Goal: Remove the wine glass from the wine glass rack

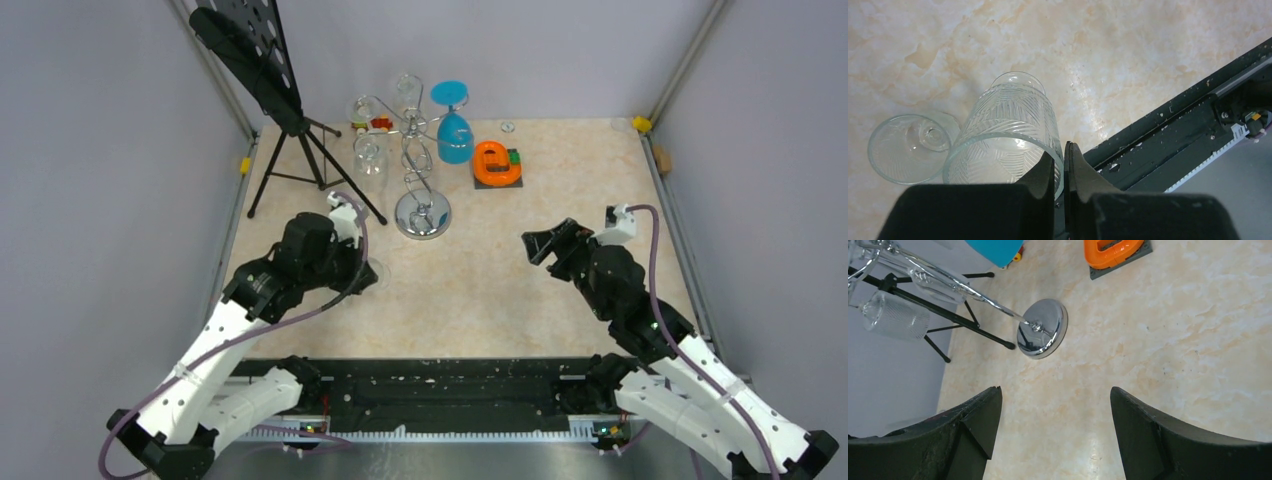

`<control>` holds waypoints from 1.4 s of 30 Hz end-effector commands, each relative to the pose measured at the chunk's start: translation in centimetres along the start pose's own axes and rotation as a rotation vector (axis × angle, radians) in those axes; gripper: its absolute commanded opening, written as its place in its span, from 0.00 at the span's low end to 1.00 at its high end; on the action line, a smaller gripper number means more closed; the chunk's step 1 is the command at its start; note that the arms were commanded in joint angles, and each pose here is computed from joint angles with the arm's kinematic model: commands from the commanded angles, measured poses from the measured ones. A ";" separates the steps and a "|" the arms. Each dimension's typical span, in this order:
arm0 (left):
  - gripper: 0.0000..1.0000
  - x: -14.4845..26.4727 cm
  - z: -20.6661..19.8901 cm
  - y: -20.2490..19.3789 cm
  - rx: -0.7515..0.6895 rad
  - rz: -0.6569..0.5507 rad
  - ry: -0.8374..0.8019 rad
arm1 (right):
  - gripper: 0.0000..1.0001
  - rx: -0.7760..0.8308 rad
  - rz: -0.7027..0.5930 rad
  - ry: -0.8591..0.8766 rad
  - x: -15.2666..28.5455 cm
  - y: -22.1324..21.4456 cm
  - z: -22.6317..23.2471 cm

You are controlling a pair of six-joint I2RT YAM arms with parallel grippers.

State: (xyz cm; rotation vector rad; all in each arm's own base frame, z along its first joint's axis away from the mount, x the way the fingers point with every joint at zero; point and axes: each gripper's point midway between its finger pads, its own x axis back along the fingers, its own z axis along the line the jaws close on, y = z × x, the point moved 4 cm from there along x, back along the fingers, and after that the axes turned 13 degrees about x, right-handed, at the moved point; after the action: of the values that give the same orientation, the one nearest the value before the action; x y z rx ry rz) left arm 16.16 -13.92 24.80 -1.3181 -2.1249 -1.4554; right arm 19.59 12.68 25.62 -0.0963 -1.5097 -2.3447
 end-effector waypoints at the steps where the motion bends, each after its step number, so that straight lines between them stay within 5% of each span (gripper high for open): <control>1: 0.00 -0.2 -1.1 1.4 -0.046 -0.025 -0.012 | 0.80 0.019 -0.021 -0.013 -0.4 0.5 0.1; 19: 0.00 -6.4 0.0 -1.2 -0.132 0.072 0.233 | 0.80 0.034 -0.014 -0.041 -1.0 0.0 -0.3; 27: 0.00 -8.7 1.1 -2.6 -0.052 0.140 0.342 | 0.80 0.032 -0.014 -0.035 -1.1 0.1 -0.3; 42: 0.00 -11.4 1.3 -3.9 0.000 0.174 0.345 | 0.80 0.008 -0.003 -0.014 -1.0 -0.1 -0.1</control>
State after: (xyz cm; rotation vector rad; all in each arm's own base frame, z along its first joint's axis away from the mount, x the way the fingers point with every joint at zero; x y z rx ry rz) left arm 19.08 -18.42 14.35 -1.1429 -1.6857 -1.4984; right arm 20.23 12.88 24.57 -0.1484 -1.5436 -2.3087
